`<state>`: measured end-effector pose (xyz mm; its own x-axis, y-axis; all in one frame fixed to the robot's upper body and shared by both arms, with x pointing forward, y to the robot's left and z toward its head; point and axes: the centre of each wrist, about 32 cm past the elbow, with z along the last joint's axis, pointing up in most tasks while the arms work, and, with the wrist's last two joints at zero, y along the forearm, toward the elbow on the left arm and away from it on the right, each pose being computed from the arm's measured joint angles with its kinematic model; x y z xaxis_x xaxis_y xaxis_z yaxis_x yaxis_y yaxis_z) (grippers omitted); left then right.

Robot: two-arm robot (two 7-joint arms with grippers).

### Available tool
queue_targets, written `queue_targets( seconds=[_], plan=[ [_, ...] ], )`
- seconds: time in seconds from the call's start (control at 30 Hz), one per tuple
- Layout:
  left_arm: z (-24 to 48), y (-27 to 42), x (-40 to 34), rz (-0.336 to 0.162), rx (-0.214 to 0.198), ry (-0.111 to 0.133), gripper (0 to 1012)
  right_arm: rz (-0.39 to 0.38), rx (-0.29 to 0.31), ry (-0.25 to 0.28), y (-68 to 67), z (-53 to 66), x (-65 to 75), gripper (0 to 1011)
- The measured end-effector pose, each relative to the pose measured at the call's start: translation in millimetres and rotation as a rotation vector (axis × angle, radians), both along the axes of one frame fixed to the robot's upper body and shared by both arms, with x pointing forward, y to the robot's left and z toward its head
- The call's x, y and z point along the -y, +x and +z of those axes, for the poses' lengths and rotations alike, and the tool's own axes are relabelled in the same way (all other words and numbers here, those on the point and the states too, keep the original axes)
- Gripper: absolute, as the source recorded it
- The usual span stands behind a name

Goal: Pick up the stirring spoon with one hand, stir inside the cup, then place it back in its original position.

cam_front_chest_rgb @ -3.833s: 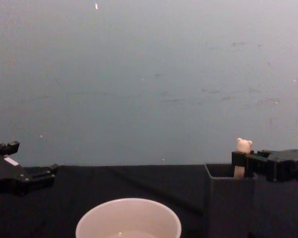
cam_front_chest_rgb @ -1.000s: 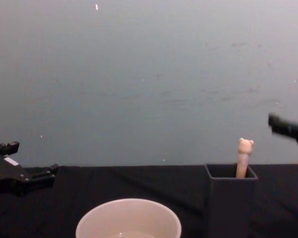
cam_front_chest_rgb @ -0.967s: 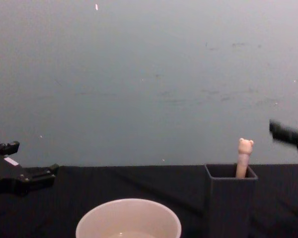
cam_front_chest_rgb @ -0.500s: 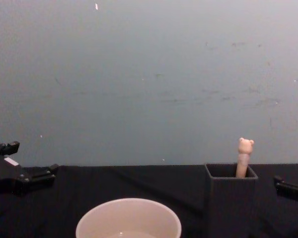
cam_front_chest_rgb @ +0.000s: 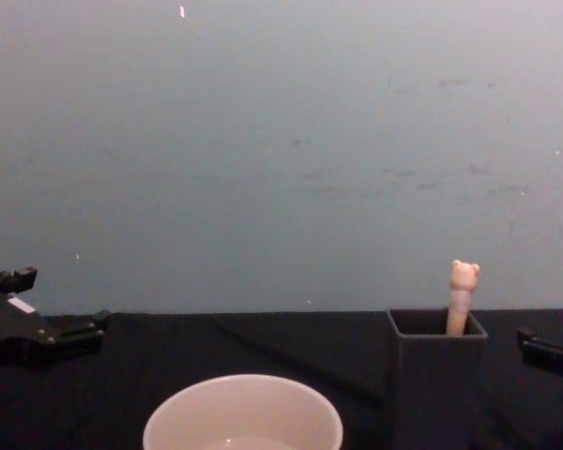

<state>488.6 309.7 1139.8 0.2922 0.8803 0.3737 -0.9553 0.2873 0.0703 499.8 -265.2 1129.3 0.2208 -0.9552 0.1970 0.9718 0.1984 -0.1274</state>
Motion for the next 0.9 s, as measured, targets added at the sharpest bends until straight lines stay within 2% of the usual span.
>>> queue_targets(
  seconds=[0.9],
  plan=[
    [0.0, 0.0, 0.0, 0.000, 0.000, 0.000, 1001, 0.001, 0.005, 0.003, 0.3, 1.0, 0.1, 1003]
  ],
)
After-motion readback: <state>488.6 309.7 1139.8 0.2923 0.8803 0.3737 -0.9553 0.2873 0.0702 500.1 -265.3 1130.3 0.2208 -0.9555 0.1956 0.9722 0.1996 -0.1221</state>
